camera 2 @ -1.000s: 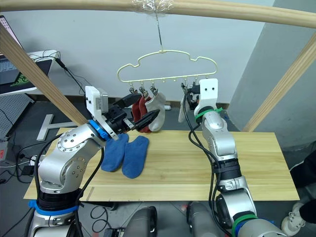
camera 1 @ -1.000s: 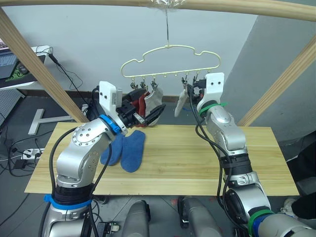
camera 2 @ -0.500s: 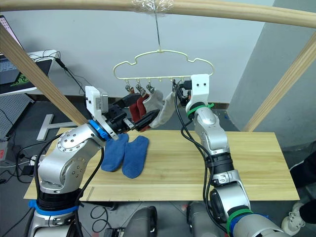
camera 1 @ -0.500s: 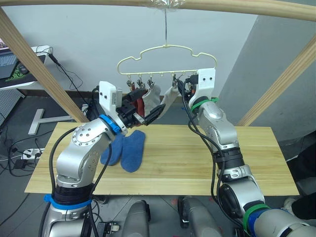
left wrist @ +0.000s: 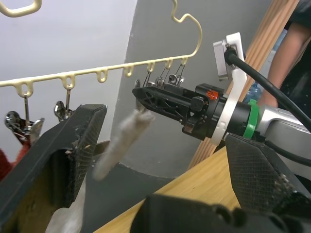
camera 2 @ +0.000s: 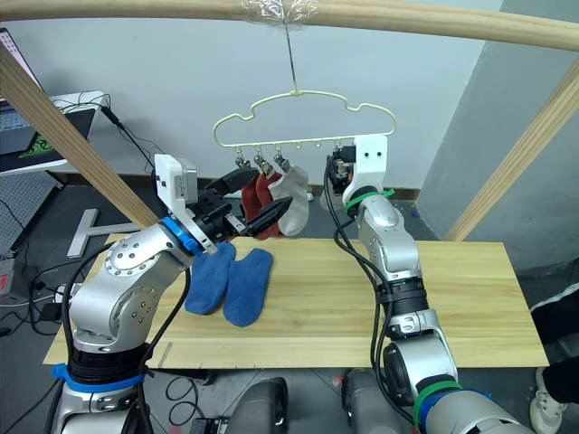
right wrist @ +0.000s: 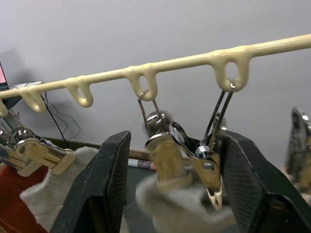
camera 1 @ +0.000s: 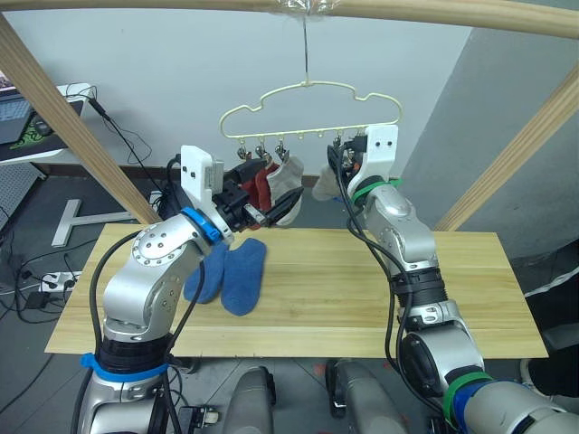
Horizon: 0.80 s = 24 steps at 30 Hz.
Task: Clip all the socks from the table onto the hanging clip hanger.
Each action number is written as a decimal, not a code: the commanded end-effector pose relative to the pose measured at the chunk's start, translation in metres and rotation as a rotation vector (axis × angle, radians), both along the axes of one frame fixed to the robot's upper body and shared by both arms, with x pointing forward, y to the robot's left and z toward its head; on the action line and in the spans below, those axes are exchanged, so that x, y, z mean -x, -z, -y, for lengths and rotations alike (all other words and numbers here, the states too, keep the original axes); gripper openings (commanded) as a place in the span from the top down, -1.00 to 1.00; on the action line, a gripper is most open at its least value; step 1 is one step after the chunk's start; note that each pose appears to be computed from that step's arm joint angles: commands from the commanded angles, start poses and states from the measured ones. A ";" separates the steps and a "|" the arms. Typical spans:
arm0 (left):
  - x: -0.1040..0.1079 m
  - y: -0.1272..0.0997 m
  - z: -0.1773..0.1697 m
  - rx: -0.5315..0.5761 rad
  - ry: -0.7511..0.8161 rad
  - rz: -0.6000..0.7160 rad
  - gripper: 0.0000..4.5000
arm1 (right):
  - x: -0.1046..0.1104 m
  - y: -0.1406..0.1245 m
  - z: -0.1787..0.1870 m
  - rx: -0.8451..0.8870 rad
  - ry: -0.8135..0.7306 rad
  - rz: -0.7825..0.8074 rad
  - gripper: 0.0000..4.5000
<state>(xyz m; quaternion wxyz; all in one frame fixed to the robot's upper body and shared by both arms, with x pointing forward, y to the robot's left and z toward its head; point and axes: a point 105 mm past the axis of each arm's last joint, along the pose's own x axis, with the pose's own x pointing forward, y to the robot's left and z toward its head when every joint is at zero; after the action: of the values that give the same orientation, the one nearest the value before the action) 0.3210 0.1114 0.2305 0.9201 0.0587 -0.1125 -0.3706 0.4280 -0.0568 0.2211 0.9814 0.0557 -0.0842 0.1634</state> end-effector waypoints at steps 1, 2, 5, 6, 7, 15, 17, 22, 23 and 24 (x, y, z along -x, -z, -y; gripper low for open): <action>0.011 -0.018 0.009 0.005 0.047 0.072 -1.00 | 0.001 -0.019 -0.002 -0.037 -0.014 0.061 -0.22; 0.012 -0.018 0.009 0.006 0.048 0.073 -1.00 | 0.001 -0.019 -0.002 -0.036 -0.015 0.061 -0.22; 0.012 -0.018 0.009 0.006 0.048 0.072 -1.00 | 0.000 -0.020 -0.002 -0.038 -0.014 0.064 -0.22; 0.012 -0.018 0.009 0.006 0.049 0.071 -1.00 | 0.000 -0.020 -0.002 -0.038 -0.013 0.066 -0.22; 0.013 -0.018 0.009 0.006 0.050 0.070 -1.00 | 0.000 -0.021 -0.002 -0.038 -0.013 0.067 -0.22; 0.014 -0.014 0.008 0.002 0.046 0.060 -1.00 | 0.010 -0.019 0.008 0.010 -0.018 0.104 -0.22; 0.015 -0.014 0.007 0.001 0.045 0.058 -1.00 | 0.016 -0.022 0.012 0.023 -0.026 0.132 -0.22; 0.016 -0.012 0.006 0.004 0.038 0.052 -1.00 | 0.039 -0.030 0.024 0.056 -0.017 0.195 -0.22; 0.016 -0.011 0.006 0.005 0.038 0.051 -1.00 | 0.041 -0.029 0.025 0.060 -0.014 0.193 -0.22; 0.016 -0.011 0.006 0.006 0.038 0.051 -1.00 | 0.043 -0.028 0.026 0.062 -0.012 0.191 -0.22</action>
<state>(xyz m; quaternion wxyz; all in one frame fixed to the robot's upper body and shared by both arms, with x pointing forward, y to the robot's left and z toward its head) 0.3141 0.1085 0.2306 0.9170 0.0556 -0.1136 -0.3782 0.3946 -0.0856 0.2353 0.9747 0.0121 -0.1469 0.1679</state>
